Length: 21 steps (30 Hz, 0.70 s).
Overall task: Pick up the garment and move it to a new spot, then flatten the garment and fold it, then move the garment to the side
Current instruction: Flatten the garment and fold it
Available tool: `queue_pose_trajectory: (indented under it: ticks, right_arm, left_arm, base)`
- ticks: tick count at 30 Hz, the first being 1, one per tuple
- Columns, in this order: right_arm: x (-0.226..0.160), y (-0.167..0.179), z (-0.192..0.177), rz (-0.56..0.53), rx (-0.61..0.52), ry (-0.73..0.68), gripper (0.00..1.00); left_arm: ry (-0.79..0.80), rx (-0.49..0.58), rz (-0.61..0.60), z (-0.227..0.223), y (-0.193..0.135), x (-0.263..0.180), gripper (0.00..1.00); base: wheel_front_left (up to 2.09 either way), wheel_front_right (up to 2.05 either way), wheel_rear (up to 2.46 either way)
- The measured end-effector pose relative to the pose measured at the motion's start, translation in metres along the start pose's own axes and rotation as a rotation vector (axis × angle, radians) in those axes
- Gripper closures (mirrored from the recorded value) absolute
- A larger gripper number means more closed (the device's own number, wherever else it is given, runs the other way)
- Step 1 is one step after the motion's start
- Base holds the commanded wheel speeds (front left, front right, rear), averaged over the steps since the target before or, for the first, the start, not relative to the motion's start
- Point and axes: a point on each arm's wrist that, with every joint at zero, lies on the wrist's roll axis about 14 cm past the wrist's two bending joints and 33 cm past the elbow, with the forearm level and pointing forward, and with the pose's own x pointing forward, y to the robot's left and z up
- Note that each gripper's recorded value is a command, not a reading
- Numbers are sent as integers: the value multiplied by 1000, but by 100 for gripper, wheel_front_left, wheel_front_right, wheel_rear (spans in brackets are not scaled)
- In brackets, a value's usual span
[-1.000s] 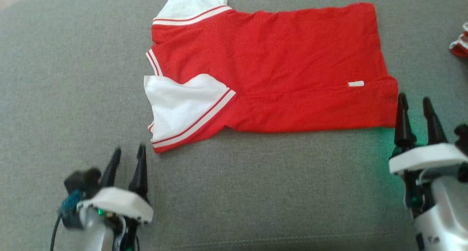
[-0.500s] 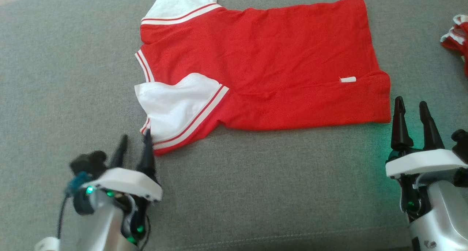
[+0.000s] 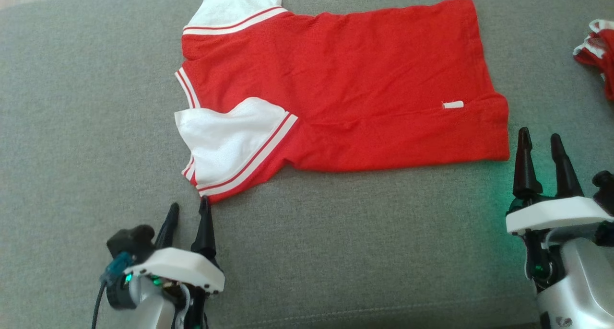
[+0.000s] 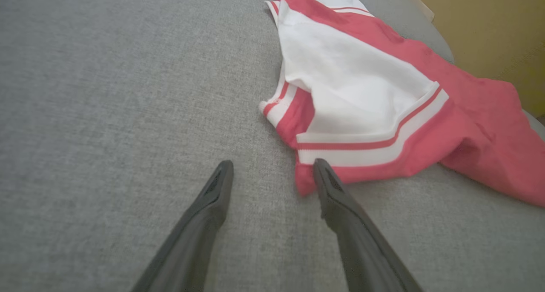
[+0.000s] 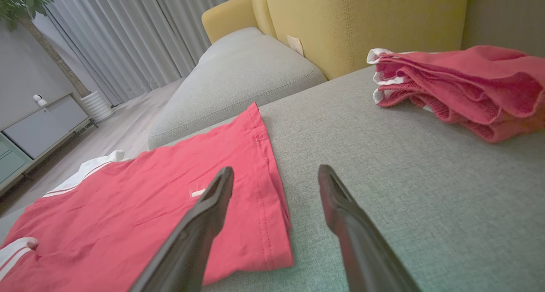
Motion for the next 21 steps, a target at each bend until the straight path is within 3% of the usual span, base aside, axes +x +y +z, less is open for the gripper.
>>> queue_pose_trajectory:
  ticks: [14,15,17,18,21]
  right_arm:
    - [2,-3,-7,-8,1,19,0]
    - [2,-2,-8,-8,0,22,0]
    - [2,-2,-10,-8,0,28,0]
    - [2,-2,-12,-8,-1,33,0]
    - [0,-5,-20,-18,-4,60,0]
  left_arm:
    - [45,-5,-59,-6,-12,19,2]
    - [52,0,-67,-7,-13,20,22]
    - [62,4,-78,-8,-14,23,85]
    - [71,9,-91,-9,-15,24,100]
    - [84,27,-119,-10,-19,25,100]
  base:
    - [0,0,0]
    - [0,0,0]
    - [0,0,0]
    - [0,0,0]
    - [0,0,0]
